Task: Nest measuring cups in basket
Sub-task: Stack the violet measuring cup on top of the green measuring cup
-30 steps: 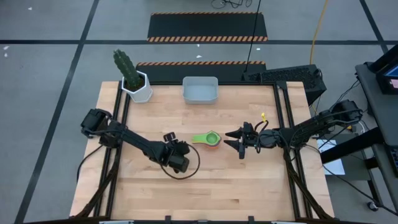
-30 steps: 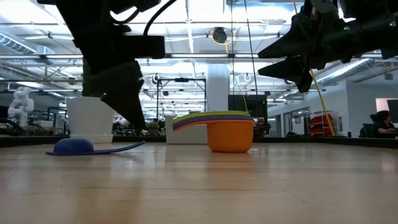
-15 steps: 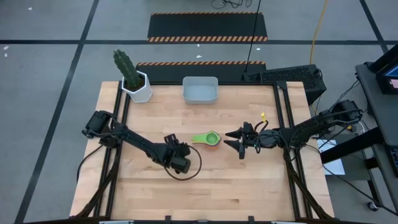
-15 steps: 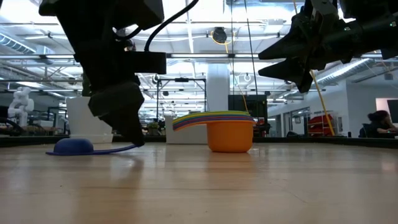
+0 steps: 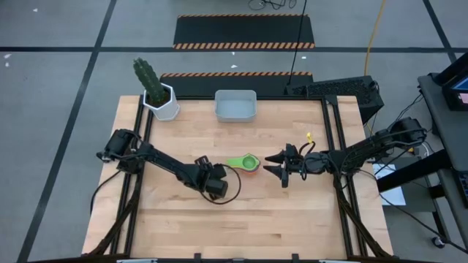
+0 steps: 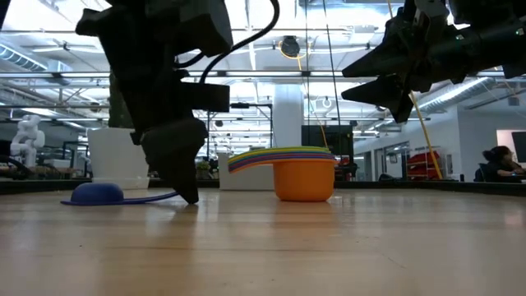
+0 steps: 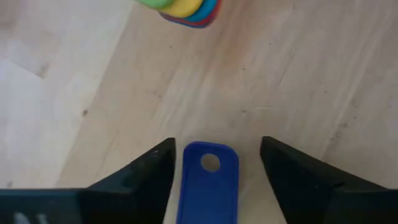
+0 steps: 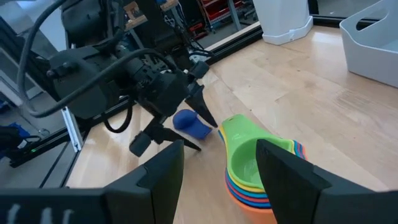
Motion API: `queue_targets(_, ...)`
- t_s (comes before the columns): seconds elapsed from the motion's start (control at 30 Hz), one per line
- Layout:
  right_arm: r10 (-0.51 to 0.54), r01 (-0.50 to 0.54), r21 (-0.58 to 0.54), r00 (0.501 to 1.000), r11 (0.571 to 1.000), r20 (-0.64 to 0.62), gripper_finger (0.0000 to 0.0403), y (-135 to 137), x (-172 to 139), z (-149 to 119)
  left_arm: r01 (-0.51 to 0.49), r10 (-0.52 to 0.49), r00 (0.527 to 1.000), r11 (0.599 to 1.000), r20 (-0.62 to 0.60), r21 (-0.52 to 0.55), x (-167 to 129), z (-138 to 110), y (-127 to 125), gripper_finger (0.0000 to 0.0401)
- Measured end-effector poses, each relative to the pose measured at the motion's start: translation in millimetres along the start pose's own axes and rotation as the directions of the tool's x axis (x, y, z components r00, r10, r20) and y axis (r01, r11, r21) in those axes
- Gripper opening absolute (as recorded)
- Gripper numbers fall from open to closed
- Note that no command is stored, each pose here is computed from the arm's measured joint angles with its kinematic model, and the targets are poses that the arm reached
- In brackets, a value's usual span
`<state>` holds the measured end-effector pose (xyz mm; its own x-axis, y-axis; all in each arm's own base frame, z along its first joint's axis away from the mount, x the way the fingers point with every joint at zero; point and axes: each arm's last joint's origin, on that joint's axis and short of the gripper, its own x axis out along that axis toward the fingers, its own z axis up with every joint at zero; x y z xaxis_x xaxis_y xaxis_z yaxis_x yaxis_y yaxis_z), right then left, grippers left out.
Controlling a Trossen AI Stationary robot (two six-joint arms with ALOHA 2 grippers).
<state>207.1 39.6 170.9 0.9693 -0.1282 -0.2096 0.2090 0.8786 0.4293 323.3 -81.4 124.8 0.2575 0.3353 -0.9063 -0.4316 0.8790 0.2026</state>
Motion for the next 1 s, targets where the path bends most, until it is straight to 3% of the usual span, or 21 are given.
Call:
queue_targets(0.4, 0.003, -0.003, -0.002, 1.0, 1.0, -0.003, 0.0194, 0, 0, 0, 0.235, -0.22, 0.963, 0.968, -0.152, 0.085, 6, 15, 21, 0.015)
queue_targets(1.0, 0.043, -0.044, -0.018, 0.999, 0.999, -0.027, 0.0194, 1, 0, -1, 0.242, -0.218, 0.966, 0.951, -0.138, 0.192, 4, 11, 14, 0.0129)
